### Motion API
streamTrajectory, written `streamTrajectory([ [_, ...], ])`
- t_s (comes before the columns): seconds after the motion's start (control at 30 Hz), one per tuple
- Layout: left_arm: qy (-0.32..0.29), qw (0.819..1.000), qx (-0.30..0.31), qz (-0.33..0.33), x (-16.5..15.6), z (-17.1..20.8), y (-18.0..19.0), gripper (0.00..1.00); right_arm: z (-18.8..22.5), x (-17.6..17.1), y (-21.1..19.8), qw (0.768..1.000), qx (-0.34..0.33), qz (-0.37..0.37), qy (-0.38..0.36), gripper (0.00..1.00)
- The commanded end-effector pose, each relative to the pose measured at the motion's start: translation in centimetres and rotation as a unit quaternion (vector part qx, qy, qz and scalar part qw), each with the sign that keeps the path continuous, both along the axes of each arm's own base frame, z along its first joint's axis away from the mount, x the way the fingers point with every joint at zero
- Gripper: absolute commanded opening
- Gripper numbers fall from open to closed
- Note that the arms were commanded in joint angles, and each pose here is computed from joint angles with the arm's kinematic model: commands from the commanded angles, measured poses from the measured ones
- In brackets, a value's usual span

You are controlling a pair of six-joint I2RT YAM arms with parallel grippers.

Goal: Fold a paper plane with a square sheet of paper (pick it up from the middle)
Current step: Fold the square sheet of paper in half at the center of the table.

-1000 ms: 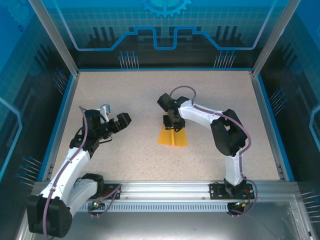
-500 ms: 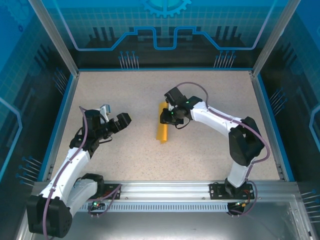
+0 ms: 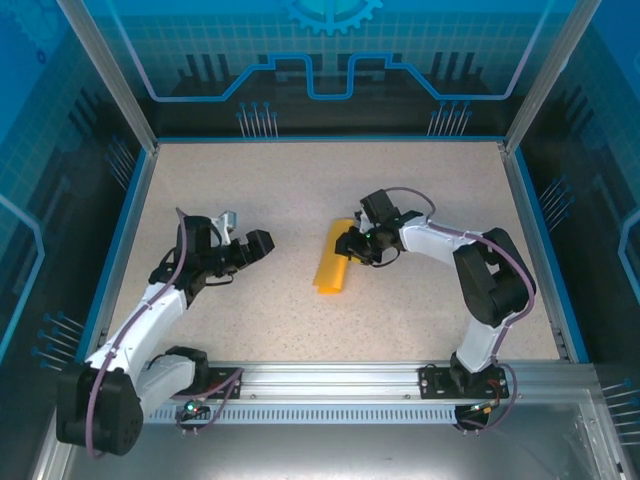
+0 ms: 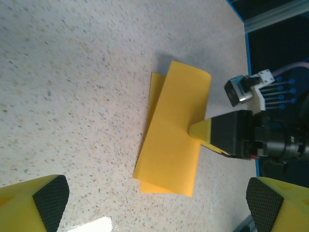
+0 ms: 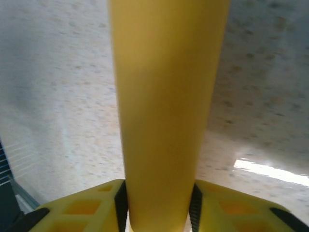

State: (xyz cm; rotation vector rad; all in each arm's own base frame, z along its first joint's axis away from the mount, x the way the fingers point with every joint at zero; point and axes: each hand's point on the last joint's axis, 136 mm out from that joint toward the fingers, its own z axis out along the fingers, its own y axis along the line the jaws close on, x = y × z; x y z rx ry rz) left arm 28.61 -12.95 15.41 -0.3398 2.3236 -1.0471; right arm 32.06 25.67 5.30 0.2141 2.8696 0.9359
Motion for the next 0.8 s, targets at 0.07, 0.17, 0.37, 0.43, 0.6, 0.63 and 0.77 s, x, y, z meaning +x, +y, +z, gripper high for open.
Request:
streamTrajectory([
  [0.07,-0.022,0.999,-0.011,-0.046,0.5,1.9,-2.6,0.98,-0.3,-0.4,-0.7,0.999,0.000,0.035,0.000,0.50],
  [0.17,-0.016,0.998,-0.007,-0.061,0.5,1.6,-3.5,0.99,-0.2,-0.8,-1.4,0.999,-0.018,0.048,-0.001,0.53],
  [0.37,-0.007,0.997,0.000,-0.080,0.6,1.1,-4.8,0.98,-1.2,-1.2,-2.9,0.996,-0.064,0.052,0.015,0.55],
  [0.43,-0.005,0.997,0.003,-0.083,0.5,0.9,-5.1,0.98,-1.6,-1.2,-3.4,0.996,-0.079,0.042,0.019,0.55],
  [0.6,-0.001,0.996,0.007,-0.084,0.6,0.7,-5.4,0.99,-2.3,-1.1,-4.4,0.994,-0.104,0.012,0.023,0.55],
  [0.63,-0.001,0.996,0.006,-0.084,0.6,0.8,-5.5,0.99,-2.3,-1.2,-4.2,0.994,-0.101,0.017,0.025,0.55],
  [0.77,0.005,0.996,0.008,-0.087,0.6,0.5,-5.8,0.99,-2.8,-1.7,-4.8,0.990,-0.134,0.022,0.038,0.56],
])
